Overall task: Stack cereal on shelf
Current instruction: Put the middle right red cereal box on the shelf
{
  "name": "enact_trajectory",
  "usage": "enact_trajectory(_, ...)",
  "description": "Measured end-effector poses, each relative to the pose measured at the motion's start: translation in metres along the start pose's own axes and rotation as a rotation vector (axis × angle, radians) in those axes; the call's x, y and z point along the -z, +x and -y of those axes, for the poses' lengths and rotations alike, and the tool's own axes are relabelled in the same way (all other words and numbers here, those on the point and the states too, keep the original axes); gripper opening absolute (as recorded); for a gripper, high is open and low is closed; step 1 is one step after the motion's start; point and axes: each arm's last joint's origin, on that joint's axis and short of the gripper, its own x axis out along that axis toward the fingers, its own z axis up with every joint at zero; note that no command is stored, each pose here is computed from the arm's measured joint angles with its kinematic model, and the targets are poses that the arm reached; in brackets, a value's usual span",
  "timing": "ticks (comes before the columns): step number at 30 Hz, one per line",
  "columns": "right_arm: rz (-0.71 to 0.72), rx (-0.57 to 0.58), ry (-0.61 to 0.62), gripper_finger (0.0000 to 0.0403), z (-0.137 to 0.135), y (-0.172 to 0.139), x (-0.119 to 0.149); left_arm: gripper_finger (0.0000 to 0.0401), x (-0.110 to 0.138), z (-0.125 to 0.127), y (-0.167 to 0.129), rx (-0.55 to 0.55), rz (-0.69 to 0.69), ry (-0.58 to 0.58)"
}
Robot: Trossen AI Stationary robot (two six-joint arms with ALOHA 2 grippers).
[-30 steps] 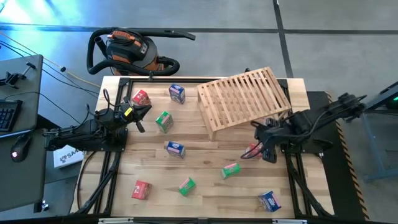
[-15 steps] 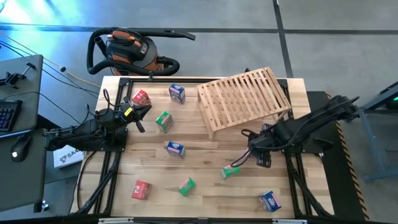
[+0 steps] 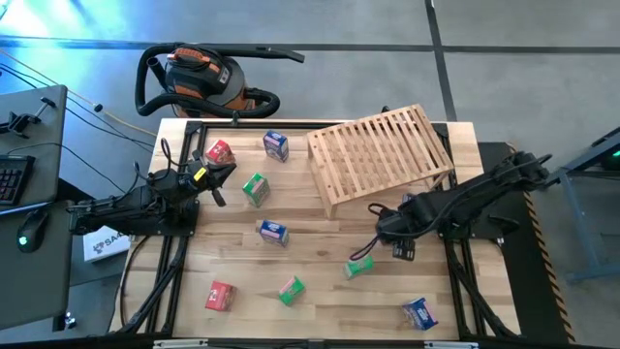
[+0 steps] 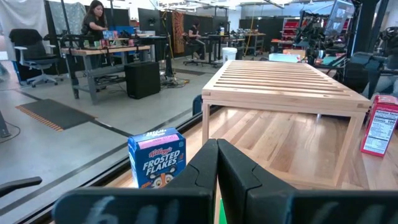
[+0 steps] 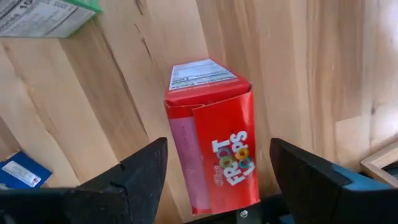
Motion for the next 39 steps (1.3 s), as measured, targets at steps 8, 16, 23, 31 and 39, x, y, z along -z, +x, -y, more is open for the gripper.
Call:
enact_trajectory(8,-0.027,-0.045,-0.005,0.0245,-0.005,0.005,-0.004,0.0001,0.000,0.000,0.000,0.000,0.000,0.000)
enact_trajectory(16,-0.015,-0.055,-0.001,0.0188,-0.006,0.005,-0.006,0.0001,0.000,0.000,0.000,0.000,0.000,0.000)
enact_trajectory(23,-0.011,-0.067,0.003,0.0157,-0.007,0.005,-0.006,0.0001,0.000,0.000,0.000,0.000,0.000,0.000)
enact_trajectory(31,-0.002,-0.186,0.023,0.0154,-0.006,-0.024,-0.016,0.0001,0.000,0.000,0.000,0.000,0.000,0.000)
enact_trajectory(39,0.133,-0.228,0.022,0.0154,0.016,-0.098,-0.028,0.0001,0.000,0.000,0.000,0.000,0.000,0.000)
